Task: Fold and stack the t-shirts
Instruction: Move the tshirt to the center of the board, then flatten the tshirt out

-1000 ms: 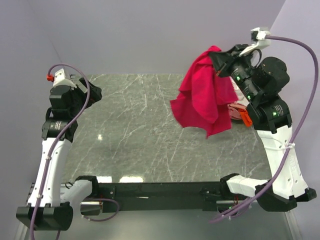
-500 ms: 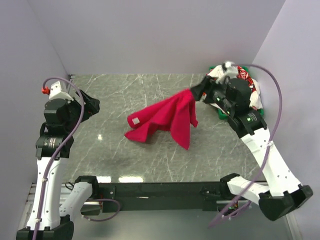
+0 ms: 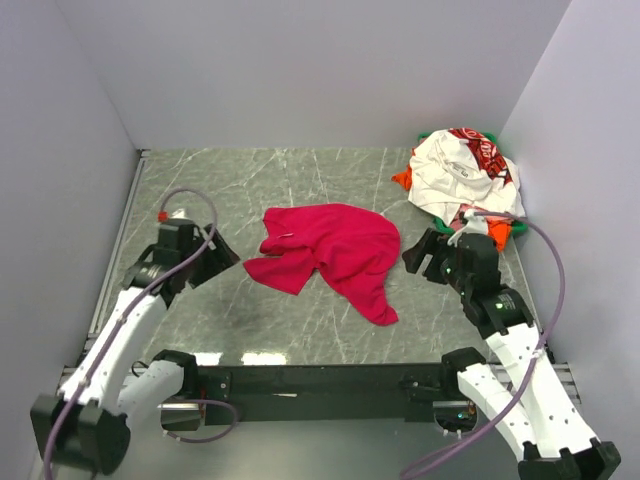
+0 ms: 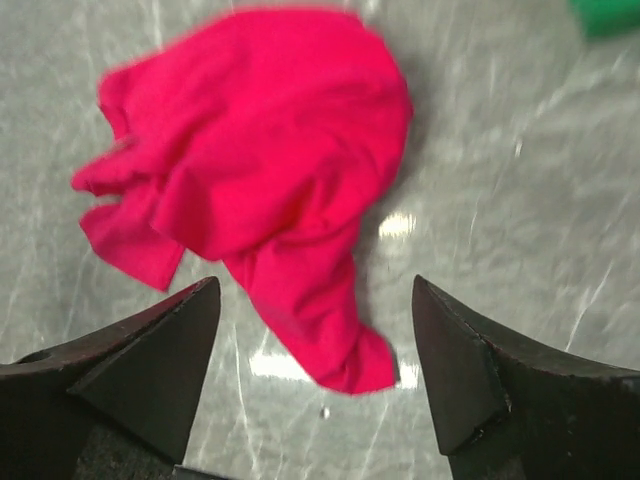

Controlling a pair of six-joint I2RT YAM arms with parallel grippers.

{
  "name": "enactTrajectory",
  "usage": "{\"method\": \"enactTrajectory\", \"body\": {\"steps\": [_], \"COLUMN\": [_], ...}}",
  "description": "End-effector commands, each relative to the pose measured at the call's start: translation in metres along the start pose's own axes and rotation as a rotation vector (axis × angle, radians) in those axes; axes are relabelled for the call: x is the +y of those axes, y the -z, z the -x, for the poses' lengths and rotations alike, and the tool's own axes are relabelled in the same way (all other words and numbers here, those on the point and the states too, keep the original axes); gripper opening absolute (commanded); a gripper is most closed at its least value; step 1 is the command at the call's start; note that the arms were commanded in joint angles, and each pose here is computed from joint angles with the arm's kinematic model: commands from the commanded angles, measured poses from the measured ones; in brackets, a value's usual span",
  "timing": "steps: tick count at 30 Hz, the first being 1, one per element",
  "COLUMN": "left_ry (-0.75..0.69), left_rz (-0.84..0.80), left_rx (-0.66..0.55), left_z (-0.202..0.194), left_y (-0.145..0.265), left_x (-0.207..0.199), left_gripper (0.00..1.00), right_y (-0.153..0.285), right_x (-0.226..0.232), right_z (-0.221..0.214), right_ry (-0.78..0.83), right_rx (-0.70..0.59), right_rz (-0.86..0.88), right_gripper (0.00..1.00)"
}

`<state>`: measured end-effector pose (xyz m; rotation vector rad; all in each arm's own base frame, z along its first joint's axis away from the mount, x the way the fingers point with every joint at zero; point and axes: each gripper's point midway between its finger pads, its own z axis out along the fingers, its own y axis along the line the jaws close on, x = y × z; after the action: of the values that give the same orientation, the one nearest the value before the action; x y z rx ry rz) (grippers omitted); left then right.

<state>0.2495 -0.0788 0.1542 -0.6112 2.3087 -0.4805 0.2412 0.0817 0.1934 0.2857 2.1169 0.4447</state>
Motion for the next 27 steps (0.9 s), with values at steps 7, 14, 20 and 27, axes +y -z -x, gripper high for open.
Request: {"method": "enactTrajectory", "body": {"steps": [7, 14, 20, 27], "left_ry": [-0.046, -0.120, -0.161, -0.190], "left_rz": [0.116, 0.144, 0.168, 0.190], "left_rx": [0.064, 0.114, 0.149, 0.209], "left_z": [-0.011, -0.016, -0.013, -0.026], "left_y": [-0.055, -0.089, -0.114, -0.137], "left_x": [-0.001, 0.003, 0.001, 0.010], "left_gripper": [0.73, 0.63, 0.58, 0.54], "right_y": [-0.012, -0.008, -0.003, -0.004], "right_x": [-0.002, -0.008, -0.016, -0.017], "right_z": [-0.041, -0.063, -0.076, -0.082], "right_ry": [-0.101, -0.155, -0.181, -0.181], "right_rx": [0.095, 0.110, 0.117, 0.134], "right_rz": [0.043, 0.054, 0.041, 0.040], "right_gripper": [0.82, 0.81, 0.80, 0.80]}}
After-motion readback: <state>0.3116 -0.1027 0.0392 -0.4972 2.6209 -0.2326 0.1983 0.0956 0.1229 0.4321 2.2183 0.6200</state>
